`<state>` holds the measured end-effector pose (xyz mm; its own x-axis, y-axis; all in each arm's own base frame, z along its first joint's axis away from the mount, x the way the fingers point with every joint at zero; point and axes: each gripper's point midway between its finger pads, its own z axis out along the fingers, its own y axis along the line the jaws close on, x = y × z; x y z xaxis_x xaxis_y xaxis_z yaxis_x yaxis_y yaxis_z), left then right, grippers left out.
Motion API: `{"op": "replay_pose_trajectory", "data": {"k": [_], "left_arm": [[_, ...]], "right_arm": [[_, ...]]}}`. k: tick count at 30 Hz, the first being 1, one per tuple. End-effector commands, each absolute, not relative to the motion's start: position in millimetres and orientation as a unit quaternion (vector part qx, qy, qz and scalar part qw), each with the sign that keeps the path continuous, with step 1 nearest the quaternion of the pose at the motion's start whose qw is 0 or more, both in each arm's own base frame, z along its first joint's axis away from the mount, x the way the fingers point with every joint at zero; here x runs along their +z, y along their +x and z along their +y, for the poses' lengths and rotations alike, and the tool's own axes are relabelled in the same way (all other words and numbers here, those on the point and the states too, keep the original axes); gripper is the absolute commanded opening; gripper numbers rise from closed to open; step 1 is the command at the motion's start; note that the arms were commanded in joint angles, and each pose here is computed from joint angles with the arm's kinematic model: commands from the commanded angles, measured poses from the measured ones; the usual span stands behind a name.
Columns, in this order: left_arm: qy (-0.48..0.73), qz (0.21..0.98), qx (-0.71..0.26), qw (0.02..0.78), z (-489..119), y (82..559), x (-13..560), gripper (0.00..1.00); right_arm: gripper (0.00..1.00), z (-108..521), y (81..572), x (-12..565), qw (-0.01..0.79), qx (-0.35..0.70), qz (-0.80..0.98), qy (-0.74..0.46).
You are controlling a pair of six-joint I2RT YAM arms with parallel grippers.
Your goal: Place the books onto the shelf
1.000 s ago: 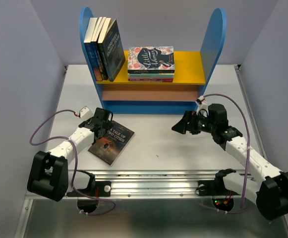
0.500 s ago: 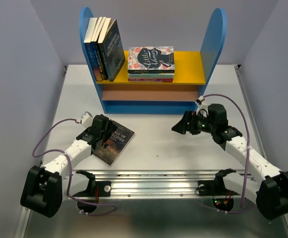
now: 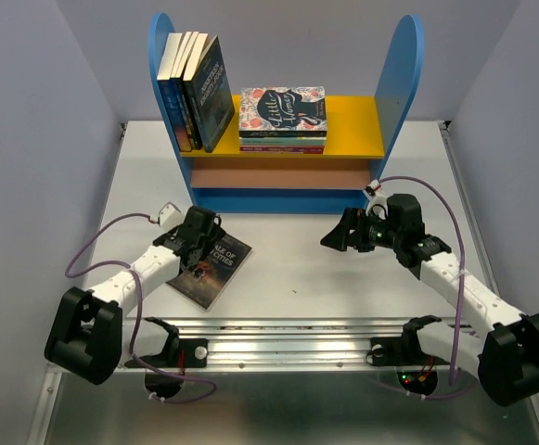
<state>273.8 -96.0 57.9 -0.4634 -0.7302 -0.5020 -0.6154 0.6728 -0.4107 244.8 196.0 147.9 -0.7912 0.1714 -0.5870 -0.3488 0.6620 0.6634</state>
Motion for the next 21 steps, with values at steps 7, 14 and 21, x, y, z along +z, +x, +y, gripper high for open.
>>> {"op": "replay_pose_trajectory", "data": {"k": [7, 14, 21], "left_arm": [[-0.441, 0.824, 0.019, 0.354, -28.8, 300.7, 51.6, 0.99], [-0.429, 0.845, -0.023, 0.317, -48.0, 292.0, 37.4, 0.99], [-0.418, 0.861, -0.106, 0.270, -102.6, 258.5, 24.7, 0.99]], "right_arm": [[1.00, 197.2, 244.9, 154.6, 0.335, 0.406, 0.848, -0.067], [1.00, 196.6, 245.0, 156.1, 0.339, 0.405, 0.846, -0.067], [1.00, 202.7, 238.4, 148.4, 0.319, 0.420, 0.847, -0.068]]}}
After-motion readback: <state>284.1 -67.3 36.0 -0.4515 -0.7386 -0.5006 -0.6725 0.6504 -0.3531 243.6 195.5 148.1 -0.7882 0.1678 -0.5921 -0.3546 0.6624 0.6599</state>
